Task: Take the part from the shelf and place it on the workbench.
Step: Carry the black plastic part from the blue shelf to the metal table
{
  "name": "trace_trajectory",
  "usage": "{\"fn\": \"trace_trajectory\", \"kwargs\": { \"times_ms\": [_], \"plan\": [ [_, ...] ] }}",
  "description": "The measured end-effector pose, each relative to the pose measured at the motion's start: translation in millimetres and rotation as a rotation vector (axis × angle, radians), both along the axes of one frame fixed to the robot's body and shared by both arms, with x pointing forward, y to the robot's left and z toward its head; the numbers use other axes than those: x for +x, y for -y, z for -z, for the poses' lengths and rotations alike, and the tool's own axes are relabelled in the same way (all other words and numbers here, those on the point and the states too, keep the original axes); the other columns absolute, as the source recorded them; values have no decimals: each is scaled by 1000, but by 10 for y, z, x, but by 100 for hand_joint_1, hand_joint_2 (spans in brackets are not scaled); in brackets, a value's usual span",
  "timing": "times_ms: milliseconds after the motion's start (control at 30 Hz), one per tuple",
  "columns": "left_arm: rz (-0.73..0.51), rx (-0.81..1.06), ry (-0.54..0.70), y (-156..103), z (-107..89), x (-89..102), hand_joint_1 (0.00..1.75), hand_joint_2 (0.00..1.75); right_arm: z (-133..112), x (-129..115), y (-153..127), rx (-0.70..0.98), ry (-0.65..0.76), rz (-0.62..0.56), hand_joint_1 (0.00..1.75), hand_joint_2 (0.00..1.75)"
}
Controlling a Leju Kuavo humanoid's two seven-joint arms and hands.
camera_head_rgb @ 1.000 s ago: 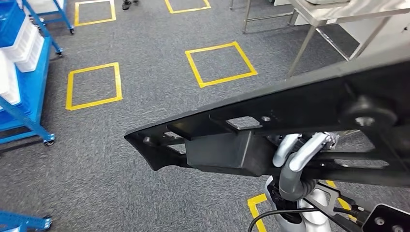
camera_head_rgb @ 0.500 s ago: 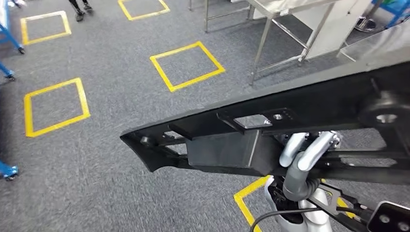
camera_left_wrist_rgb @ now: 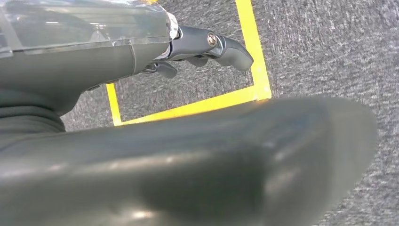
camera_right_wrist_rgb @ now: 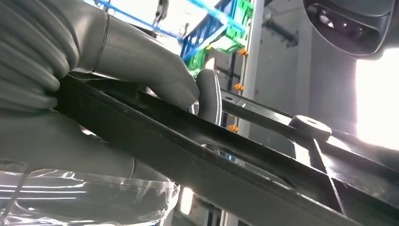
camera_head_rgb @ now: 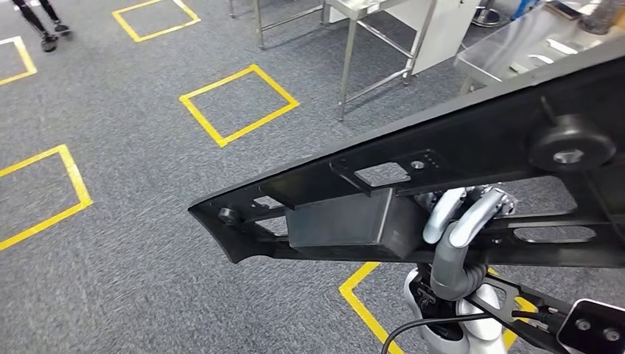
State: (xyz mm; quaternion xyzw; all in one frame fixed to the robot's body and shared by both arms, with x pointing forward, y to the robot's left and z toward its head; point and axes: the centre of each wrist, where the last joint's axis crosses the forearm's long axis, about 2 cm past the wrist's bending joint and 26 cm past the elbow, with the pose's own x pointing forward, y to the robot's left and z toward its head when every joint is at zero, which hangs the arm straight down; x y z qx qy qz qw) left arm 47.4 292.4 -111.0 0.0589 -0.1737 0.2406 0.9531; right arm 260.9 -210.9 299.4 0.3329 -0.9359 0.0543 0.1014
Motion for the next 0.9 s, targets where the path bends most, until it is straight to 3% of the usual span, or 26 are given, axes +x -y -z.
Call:
{"fn": "trace_trajectory", "kwargs": {
  "times_ms": [900],
  "plan": [
    [14,-14,7,61,1,-6,0,0,41,31,-99,-7,-32,86,175,175]
  ]
}}
